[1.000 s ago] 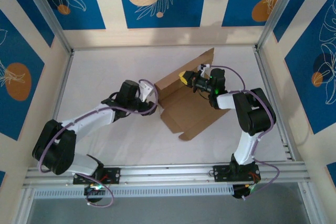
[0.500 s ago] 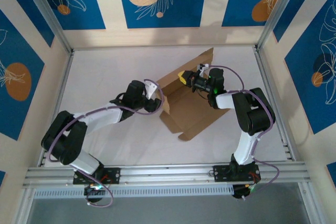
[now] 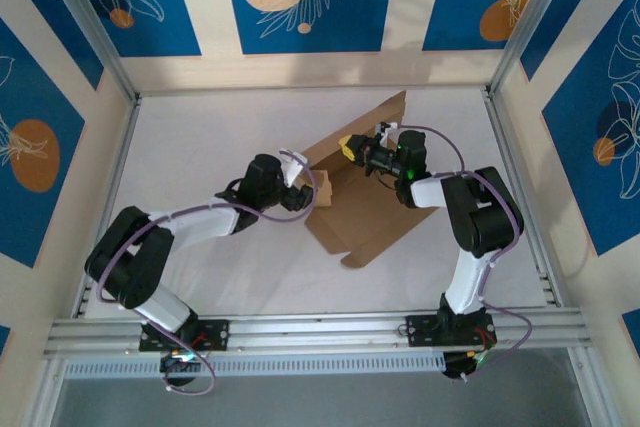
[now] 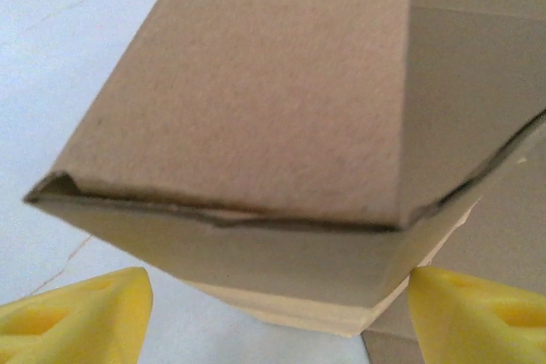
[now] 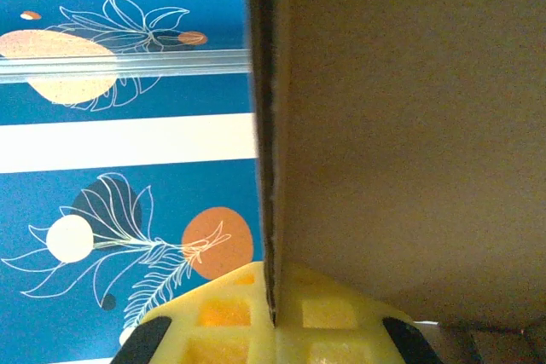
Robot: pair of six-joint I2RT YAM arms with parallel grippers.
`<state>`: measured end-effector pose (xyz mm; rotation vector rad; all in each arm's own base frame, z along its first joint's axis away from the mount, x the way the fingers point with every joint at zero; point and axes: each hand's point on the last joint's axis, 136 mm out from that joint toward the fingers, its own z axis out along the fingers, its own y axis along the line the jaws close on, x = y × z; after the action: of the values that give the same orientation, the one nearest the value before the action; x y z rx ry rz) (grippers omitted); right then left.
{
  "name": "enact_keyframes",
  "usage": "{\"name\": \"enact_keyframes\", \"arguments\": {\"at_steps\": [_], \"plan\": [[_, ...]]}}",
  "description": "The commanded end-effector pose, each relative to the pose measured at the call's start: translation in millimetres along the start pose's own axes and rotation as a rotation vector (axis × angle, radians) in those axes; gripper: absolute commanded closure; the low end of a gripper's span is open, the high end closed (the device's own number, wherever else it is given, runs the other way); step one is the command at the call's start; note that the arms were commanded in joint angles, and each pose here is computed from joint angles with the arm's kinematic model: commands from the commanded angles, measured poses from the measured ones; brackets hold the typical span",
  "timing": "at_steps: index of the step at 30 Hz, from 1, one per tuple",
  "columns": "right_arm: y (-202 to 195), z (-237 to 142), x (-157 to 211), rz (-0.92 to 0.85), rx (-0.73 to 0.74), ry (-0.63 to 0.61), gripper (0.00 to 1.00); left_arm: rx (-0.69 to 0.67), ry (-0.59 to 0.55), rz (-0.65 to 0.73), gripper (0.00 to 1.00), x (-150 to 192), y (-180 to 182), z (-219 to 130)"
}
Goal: Fold the paper box
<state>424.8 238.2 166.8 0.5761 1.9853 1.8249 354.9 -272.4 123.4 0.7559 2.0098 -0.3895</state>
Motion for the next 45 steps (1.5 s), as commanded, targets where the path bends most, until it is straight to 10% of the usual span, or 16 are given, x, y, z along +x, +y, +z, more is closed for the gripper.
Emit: {"name": "enact_keyframes", "arguments": {"at_steps": [1, 45], "plan": [[-26, 3, 18, 0.055, 0.056, 0.057, 1.00, -0.008, -0.106, -0.001, 0.19, -23, -4, 0], [-32, -16, 64, 0.327, 0.312, -0.191, 1.00, -0.505, -0.085, -0.015, 0.45, -14, 68, 14]]}}
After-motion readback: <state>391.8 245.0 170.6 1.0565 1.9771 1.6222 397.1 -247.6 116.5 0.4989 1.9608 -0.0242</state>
